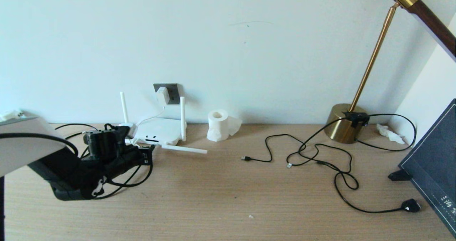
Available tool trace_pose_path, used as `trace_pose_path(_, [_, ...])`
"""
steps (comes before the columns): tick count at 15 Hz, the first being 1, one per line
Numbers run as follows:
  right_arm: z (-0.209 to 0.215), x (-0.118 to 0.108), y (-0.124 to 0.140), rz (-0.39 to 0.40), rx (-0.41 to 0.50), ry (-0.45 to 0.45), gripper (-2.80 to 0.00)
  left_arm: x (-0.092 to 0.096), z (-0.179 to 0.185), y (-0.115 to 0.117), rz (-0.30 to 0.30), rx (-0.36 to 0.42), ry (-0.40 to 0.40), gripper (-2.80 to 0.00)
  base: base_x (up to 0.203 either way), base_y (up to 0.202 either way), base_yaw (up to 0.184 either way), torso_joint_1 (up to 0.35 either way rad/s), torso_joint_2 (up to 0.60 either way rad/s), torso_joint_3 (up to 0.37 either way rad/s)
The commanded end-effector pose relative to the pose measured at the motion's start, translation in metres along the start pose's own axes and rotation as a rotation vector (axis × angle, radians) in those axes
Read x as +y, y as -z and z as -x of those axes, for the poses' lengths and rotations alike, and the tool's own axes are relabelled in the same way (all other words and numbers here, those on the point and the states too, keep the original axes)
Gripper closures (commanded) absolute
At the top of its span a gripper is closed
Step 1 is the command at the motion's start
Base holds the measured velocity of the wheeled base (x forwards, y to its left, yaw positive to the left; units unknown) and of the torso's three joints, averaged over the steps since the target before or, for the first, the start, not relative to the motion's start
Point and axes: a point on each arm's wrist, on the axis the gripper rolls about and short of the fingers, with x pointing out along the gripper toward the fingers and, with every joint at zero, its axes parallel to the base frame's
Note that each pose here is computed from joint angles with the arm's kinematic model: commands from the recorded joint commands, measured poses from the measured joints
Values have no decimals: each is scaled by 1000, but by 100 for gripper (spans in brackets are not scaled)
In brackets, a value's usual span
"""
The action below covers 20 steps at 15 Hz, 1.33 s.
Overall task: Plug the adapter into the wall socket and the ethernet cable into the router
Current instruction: Plug cable into router interface
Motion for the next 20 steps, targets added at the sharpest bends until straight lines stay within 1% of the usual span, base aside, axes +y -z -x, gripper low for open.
trace_pose_path(1, [0,0,0,0,2,-1,-280,0,1,-2,-2,-9,-1,0,0,0,0,0,0,0])
trace_pose_path(20, [0,0,0,0,2,-1,-280,1,0,-7,-5,-26,-3,0,0,0,0,0,0,0])
